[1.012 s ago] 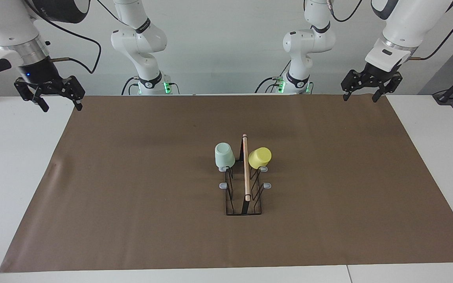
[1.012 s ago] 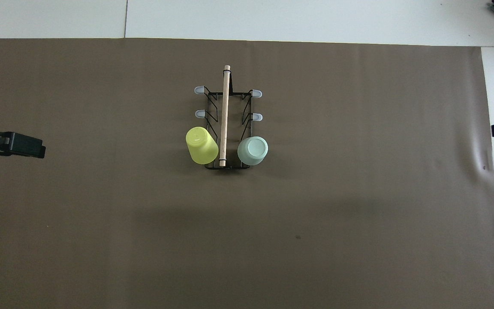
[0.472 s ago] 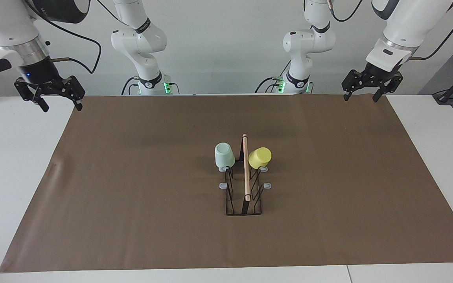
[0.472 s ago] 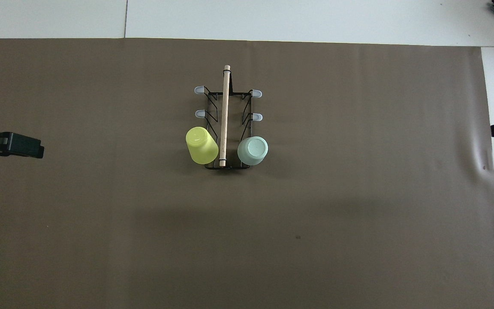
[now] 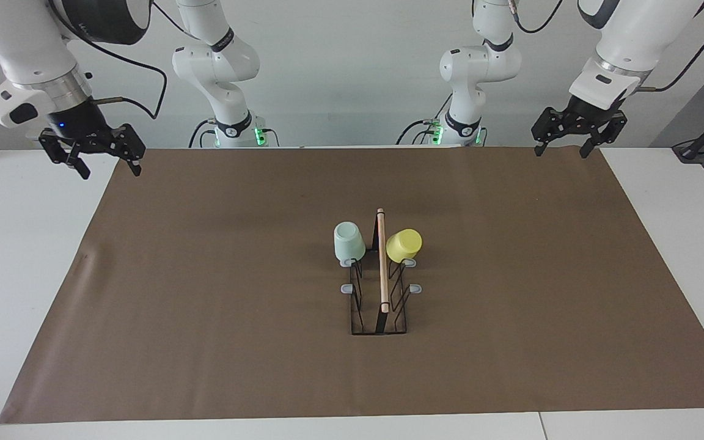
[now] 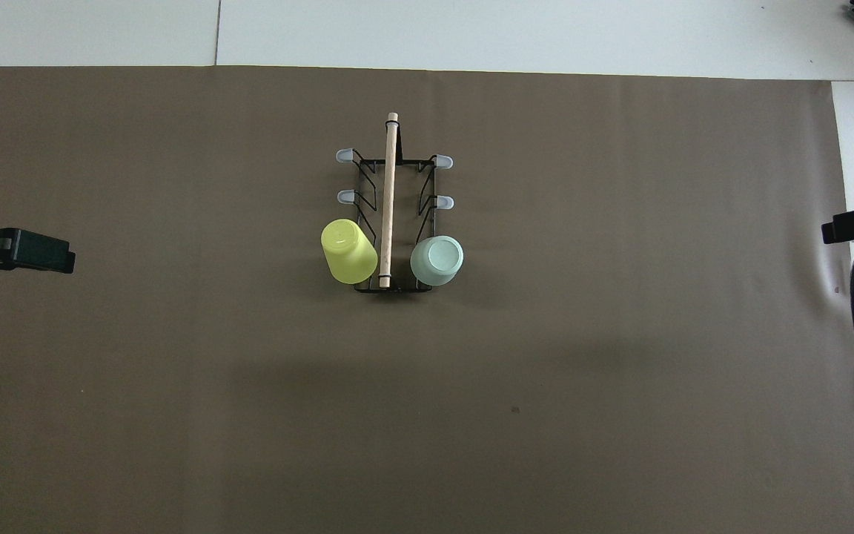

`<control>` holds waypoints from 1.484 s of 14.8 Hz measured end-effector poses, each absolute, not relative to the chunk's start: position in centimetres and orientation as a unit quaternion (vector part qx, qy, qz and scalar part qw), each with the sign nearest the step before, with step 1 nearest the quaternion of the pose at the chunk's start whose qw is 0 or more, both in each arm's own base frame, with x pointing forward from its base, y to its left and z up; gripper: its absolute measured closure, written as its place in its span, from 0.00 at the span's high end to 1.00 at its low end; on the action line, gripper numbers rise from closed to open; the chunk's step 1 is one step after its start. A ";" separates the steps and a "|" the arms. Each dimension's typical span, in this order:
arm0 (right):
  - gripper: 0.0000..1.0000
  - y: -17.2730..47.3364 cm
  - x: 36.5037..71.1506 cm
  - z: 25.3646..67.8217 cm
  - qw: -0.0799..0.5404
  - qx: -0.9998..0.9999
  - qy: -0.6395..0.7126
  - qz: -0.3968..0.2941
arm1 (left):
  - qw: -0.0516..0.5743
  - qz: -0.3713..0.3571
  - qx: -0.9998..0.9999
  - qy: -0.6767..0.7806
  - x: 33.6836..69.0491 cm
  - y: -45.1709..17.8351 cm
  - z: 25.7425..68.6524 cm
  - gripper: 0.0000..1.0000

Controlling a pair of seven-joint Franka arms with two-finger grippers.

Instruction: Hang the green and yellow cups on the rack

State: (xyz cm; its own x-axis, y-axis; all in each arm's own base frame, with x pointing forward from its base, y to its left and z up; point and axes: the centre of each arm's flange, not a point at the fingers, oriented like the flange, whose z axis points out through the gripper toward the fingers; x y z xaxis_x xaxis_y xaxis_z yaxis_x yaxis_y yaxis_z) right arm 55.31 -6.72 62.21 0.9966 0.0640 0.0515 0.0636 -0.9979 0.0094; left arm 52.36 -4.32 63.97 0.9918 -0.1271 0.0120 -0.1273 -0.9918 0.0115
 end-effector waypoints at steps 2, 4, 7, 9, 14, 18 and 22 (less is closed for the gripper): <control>1.00 -6.6 55.2 62.0 -0.001 0.999 0.044 0.022 | 0.006 0.005 0.998 -0.064 52.4 -4.4 63.9 1.00; 1.00 -6.4 55.0 61.9 -0.015 0.999 0.050 0.013 | 0.006 0.005 0.998 -0.065 52.4 -4.4 63.9 1.00; 1.00 -6.3 54.4 61.8 -0.023 0.998 0.052 -0.008 | 0.006 0.004 0.998 -0.066 52.3 -4.6 63.8 1.00; 1.00 -6.2 54.1 62.1 -0.025 0.998 0.052 -0.017 | 0.006 0.004 0.998 -0.067 52.3 -4.7 63.8 1.00; 1.00 -6.1 53.5 62.9 -0.030 0.998 0.053 -0.030 | 0.006 0.003 0.998 -0.067 52.3 -4.7 63.7 1.00; 1.00 -6.1 53.7 63.1 -0.029 0.998 0.053 -0.022 | 0.006 0.003 0.998 -0.067 52.3 -4.6 63.7 1.00; 1.00 -6.3 54.2 63.5 -0.025 0.997 0.071 0.001 | 0.006 0.003 0.998 -0.067 52.3 -4.6 63.7 1.00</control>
State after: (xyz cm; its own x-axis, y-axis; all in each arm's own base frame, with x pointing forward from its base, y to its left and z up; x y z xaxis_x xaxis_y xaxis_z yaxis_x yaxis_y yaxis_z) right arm 54.18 -6.32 63.48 0.9900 0.1407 0.0048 0.1408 -0.9888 -0.0498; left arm 52.30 -4.63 63.73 0.9911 -0.1327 0.0071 -0.1328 -0.9911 0.0113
